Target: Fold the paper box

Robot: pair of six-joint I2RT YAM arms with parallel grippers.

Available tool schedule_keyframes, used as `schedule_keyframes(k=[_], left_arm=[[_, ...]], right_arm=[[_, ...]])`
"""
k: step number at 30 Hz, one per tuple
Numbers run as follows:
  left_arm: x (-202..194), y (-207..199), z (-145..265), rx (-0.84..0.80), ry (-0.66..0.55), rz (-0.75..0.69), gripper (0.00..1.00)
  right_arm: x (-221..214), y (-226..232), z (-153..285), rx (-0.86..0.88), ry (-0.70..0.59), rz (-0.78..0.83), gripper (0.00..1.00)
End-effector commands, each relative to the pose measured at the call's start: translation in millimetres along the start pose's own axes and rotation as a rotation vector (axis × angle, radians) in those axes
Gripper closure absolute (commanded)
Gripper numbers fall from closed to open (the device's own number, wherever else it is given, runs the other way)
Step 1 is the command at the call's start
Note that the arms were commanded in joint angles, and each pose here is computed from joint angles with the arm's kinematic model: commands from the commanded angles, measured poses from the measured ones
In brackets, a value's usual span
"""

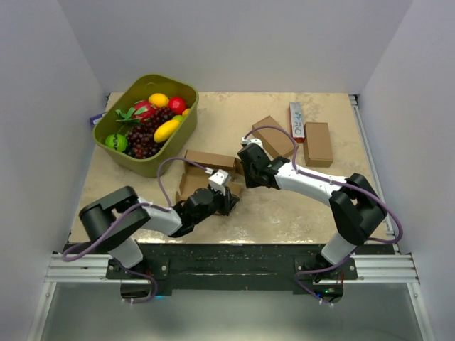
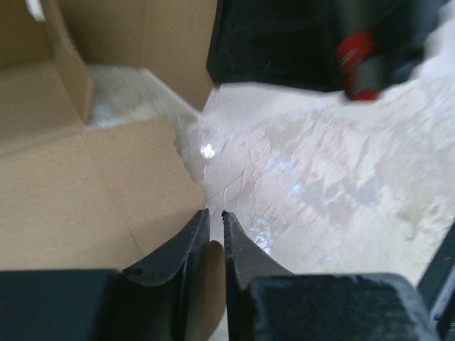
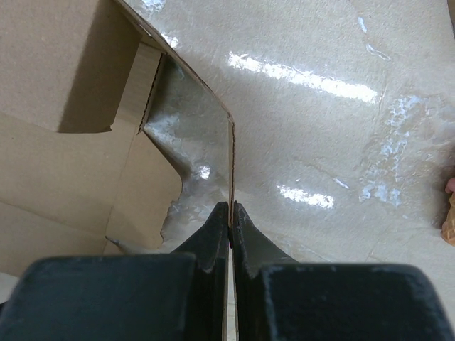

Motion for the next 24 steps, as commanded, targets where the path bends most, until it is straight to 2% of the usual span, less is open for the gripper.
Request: schedule_keyframes(k=[1,7,13,24], left_arm=[[31,-1,15,0.062,-0.146,-0.011,0.79],[16,9,11,0.124,-0.098,-0.048,0.77],[-3,17,2,0.171,-0.056,-0.05,0.8],[-34,25,-1,0.171,0.014,-0.04,0.84]], right_arm=[[4,-2,7,-0.022,-0.002,0.011,1.0],[2,-1,8,0.001,0.001,0.001,1.0],[3,-1,12,0.009,0.0,0.001,1.0],[6,2,20,0.042,0.02,-0.001,1.0]])
Point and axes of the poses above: each gripper's point midway between its finger pads, its own z axis back along the fingers, its own y axis along the line the jaws close on, x = y × z, the point moved 10 cm from there along z, back along the fingers, and after that the axes turned 4 degrees about -z, right-handed, at the moved point
